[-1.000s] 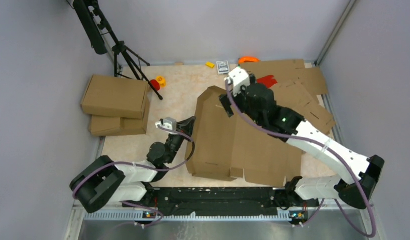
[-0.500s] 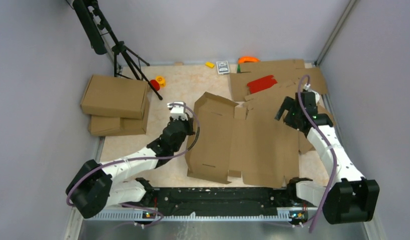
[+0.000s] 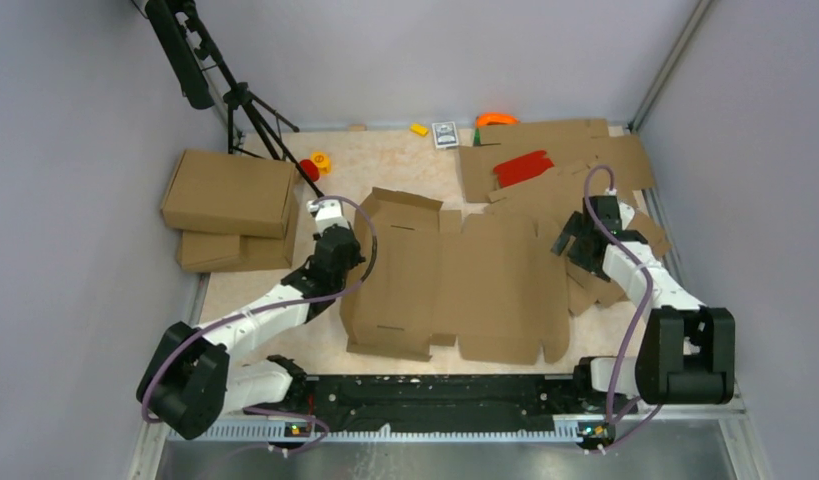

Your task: Fold the paper box

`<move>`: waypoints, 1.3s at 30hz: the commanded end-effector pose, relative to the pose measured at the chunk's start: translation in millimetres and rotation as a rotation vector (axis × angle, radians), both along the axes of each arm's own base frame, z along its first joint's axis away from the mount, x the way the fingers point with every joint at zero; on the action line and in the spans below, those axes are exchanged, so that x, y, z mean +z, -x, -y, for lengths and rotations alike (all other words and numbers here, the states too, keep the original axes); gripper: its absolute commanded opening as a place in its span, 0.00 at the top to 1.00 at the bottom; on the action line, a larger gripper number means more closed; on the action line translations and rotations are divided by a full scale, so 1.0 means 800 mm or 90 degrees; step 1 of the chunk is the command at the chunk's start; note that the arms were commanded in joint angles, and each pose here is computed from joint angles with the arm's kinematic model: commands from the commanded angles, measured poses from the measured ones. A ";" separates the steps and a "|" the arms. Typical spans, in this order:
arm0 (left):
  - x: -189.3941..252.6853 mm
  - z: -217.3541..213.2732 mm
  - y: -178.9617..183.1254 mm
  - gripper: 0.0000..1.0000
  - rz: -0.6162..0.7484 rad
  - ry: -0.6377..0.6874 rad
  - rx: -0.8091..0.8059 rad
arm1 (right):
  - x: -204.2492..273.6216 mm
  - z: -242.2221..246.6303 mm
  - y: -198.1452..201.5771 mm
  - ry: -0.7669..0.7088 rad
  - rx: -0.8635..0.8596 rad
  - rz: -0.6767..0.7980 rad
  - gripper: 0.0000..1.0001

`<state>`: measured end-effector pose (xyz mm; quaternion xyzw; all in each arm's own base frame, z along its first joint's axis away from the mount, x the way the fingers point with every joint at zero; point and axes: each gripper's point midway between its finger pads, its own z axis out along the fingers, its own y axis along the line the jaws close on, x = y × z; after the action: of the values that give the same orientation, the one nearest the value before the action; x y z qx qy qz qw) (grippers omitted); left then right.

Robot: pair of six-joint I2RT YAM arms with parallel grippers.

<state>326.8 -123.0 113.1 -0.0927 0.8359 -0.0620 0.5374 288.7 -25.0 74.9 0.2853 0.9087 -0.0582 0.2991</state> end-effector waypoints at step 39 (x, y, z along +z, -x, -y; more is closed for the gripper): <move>0.017 0.085 -0.029 1.00 -0.123 0.108 -0.094 | 0.268 -0.224 -0.023 -0.161 0.531 0.306 1.00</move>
<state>334.0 -173.9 101.2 -0.0594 0.9009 -0.1202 0.4128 319.7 134.5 262.5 -0.0281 0.8634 0.2351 0.4454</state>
